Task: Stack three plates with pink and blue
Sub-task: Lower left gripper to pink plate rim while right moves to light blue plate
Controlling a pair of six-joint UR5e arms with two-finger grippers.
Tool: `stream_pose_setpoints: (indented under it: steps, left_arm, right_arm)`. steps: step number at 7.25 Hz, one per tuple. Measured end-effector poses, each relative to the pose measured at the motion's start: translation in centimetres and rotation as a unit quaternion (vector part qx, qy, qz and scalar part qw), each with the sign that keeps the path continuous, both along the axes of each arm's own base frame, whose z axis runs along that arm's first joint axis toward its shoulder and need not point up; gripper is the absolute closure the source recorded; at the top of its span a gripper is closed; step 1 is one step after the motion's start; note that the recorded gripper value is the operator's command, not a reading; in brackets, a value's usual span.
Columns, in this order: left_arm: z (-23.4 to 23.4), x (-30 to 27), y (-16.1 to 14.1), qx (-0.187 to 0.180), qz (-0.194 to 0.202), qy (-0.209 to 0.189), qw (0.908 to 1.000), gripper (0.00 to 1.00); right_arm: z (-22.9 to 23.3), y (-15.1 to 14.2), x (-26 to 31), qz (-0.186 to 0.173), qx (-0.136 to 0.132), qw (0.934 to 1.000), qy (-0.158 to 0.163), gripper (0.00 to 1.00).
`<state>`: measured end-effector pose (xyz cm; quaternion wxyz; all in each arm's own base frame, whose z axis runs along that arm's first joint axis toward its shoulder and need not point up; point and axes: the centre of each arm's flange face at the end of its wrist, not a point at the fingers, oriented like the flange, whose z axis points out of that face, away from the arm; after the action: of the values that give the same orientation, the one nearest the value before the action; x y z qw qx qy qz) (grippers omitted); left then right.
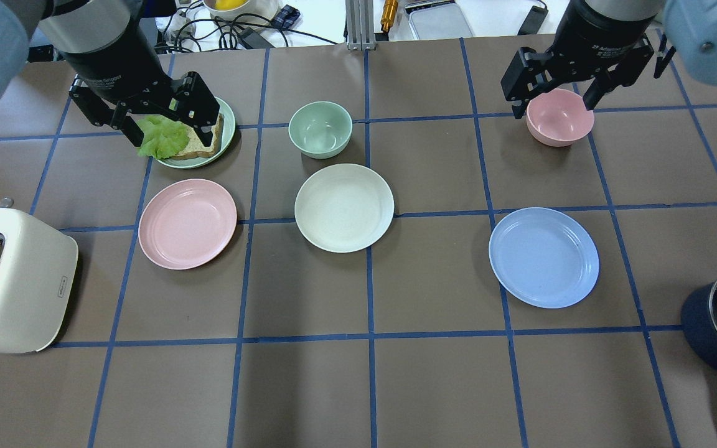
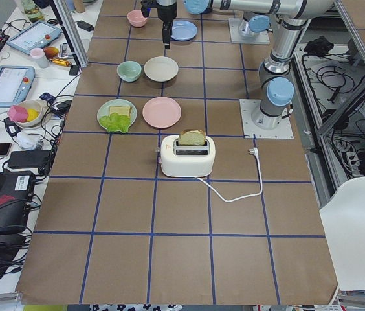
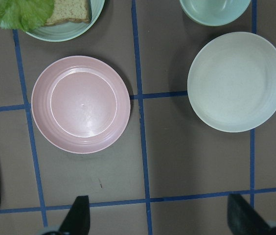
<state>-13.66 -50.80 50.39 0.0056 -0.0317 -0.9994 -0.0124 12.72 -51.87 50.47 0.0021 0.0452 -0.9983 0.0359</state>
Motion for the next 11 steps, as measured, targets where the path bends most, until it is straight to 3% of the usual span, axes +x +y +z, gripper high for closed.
stream_pose_setpoints:
  steps: [2,4,8,9,10,11]
  left_arm:
    - [-1.8,0.0,-0.9,0.015,0.002,0.000,0.9999,0.00]
    - [-6.5,0.0,-1.9,0.044,0.000,0.004,0.9990,0.00]
    - [-22.5,0.7,-2.1,0.005,0.002,-0.002,1.0000,0.00]
    - [-26.2,0.8,-1.8,-0.003,0.003,-0.007,1.0000,0.05]
    - [-28.6,0.9,-1.6,-0.012,0.003,-0.013,0.9998,0.18]
    - [-30.2,1.0,-1.8,-0.018,0.002,-0.016,0.9997,0.47]
  right_arm:
    - [-0.1,0.0,0.0,0.000,0.001,1.0000,-0.001,0.00]
    - [-0.8,-0.2,-0.4,-0.002,0.008,1.0000,-0.003,0.00]
    - [-5.3,0.1,-3.3,-0.017,0.049,0.9987,-0.002,0.00]
    - [-8.2,0.4,-5.4,-0.029,0.066,0.9974,-0.006,0.00]
    - [-11.6,0.9,-7.2,-0.040,0.068,0.9969,-0.006,0.00]
    - [-14.8,1.5,-8.6,-0.049,0.057,0.9972,-0.003,0.00]
